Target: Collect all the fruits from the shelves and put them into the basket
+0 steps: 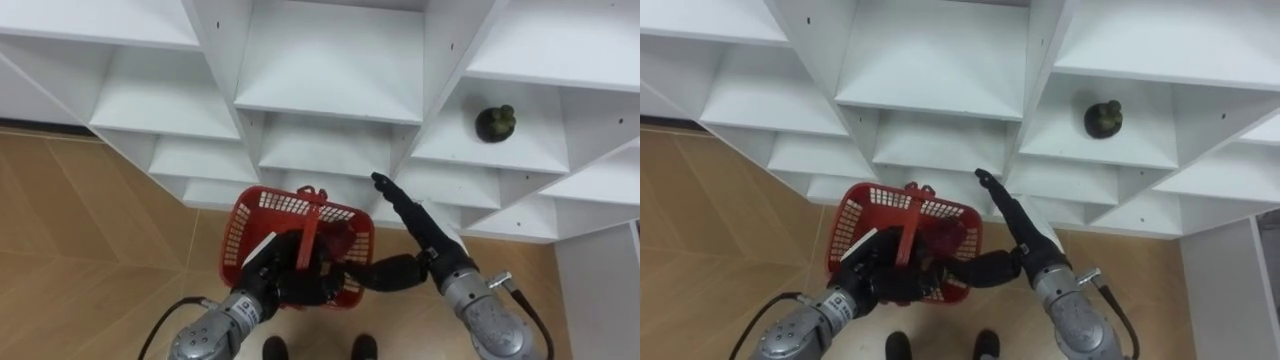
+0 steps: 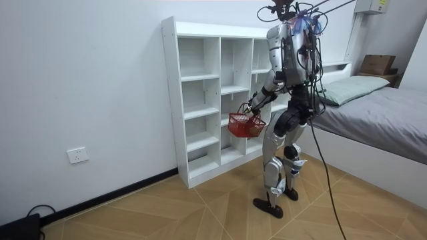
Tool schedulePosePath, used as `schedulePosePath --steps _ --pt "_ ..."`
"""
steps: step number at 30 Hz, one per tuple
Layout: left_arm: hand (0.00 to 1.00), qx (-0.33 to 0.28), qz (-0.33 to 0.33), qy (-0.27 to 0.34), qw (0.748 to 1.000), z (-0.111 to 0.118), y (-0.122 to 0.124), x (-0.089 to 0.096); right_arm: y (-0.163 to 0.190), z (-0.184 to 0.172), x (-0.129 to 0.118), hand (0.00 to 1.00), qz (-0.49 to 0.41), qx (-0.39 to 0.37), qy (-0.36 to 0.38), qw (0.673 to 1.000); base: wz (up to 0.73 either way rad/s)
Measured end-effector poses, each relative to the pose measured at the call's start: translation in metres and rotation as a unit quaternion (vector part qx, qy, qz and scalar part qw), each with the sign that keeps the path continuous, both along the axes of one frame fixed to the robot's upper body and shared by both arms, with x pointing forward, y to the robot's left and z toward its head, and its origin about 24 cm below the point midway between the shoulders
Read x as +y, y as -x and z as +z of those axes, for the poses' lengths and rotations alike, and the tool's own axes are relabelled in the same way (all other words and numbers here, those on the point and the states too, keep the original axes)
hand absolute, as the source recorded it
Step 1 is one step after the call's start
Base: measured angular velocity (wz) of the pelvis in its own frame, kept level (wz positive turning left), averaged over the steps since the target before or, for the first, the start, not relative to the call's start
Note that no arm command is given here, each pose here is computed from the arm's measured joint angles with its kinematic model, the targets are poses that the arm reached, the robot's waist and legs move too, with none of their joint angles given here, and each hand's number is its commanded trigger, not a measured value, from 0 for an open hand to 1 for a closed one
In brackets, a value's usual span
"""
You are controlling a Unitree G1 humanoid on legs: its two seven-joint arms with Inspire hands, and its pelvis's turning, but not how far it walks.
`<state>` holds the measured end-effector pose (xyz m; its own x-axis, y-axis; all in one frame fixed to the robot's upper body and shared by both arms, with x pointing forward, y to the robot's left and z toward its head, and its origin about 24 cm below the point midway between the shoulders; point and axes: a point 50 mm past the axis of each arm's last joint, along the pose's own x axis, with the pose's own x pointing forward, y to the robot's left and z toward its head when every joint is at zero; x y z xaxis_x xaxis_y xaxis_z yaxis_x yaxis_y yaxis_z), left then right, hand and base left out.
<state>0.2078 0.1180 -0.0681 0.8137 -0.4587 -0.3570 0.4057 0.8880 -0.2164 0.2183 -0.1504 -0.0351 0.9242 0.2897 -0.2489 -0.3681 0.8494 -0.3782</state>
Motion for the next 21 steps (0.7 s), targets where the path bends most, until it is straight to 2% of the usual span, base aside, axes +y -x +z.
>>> schedulePosePath --steps 13,21 --pt "1.0 0.004 0.015 -0.006 1.0 -0.002 0.003 0.004 0.015 -0.018 -0.006 0.0 -0.026 0.038 0.005 0.999 -0.03" --pt "1.0 0.001 0.019 -0.005 1.0 0.0 0.009 0.007 0.018 -0.016 -0.02 0.0 -0.103 0.02 -0.021 0.994 -0.08"
